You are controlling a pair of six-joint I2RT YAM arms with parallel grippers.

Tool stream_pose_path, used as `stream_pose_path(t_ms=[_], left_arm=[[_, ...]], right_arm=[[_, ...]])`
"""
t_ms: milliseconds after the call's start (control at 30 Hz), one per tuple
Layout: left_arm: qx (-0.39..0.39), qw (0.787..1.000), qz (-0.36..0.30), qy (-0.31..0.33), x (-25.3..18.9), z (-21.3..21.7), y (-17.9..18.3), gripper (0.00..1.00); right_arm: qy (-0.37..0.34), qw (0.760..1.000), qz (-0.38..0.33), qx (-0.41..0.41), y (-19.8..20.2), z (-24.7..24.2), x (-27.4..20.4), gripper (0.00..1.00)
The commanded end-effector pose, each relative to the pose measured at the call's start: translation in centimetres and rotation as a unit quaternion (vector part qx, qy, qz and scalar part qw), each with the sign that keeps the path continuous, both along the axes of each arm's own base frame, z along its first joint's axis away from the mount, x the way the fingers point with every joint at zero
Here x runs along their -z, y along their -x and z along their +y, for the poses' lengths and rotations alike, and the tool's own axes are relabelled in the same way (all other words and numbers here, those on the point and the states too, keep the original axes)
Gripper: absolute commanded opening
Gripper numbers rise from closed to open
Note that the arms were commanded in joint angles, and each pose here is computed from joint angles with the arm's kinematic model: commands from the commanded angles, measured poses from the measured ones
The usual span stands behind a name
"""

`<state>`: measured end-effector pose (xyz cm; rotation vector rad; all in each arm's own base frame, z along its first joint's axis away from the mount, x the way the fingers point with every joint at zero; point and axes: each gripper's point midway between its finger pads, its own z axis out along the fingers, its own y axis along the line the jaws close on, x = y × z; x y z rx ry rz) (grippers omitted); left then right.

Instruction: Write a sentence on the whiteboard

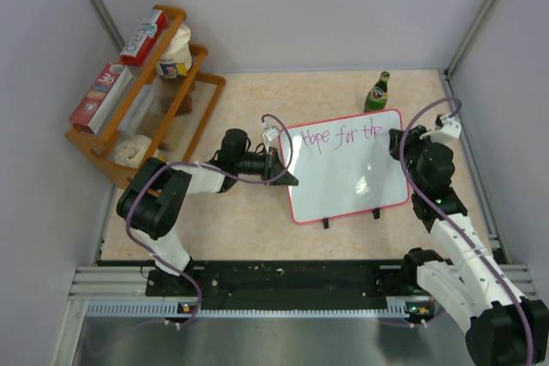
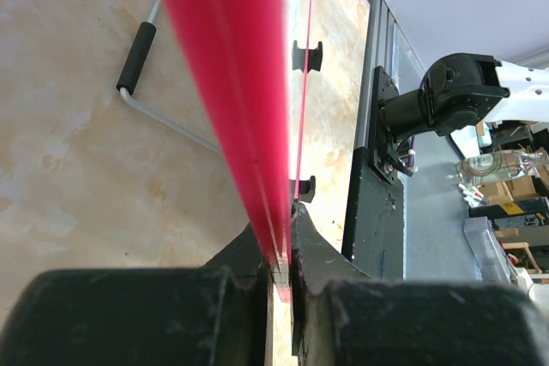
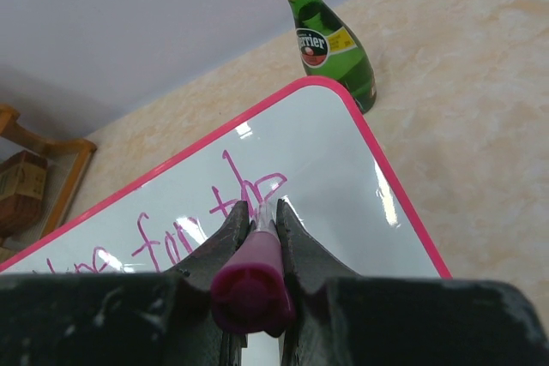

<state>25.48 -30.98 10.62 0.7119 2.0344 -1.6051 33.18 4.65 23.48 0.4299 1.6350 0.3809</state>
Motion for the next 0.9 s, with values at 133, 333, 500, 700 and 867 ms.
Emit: stream_pose_path(t_ms=[133, 333, 500, 700, 867], left_arm=[[0.052, 0.998, -0.001, -0.033, 3.0, 0.0, 3.3, 0.0], [0.054, 0.998, 0.0, -0.034, 3.1, -0.1, 3.4, 0.0], [0.053, 0.998, 0.0, -0.034, 3.1, 0.0, 3.4, 0.0], [0.054, 0.998, -0.002, -0.033, 3.0, -0.1, 3.4, 0.0], [0.054, 0.998, -0.002, -0.034, 3.0, -0.1, 3.4, 0.0]], right_arm=[[0.007, 1.0, 0.014, 0.021, 0.8, -1.1, 1.2, 0.0], [0.015, 0.999, 0.012, 0.039, 0.8, -1.8, 1.0, 0.0], [0.018, 0.999, 0.008, 0.05, 0.5, -2.2, 0.4, 0.0], [0.018, 0.998, -0.008, 0.053, 0.2, -2.3, -1.2, 0.0], [0.018, 0.998, -0.018, 0.05, 0.1, -2.3, -2.3, 0.0]])
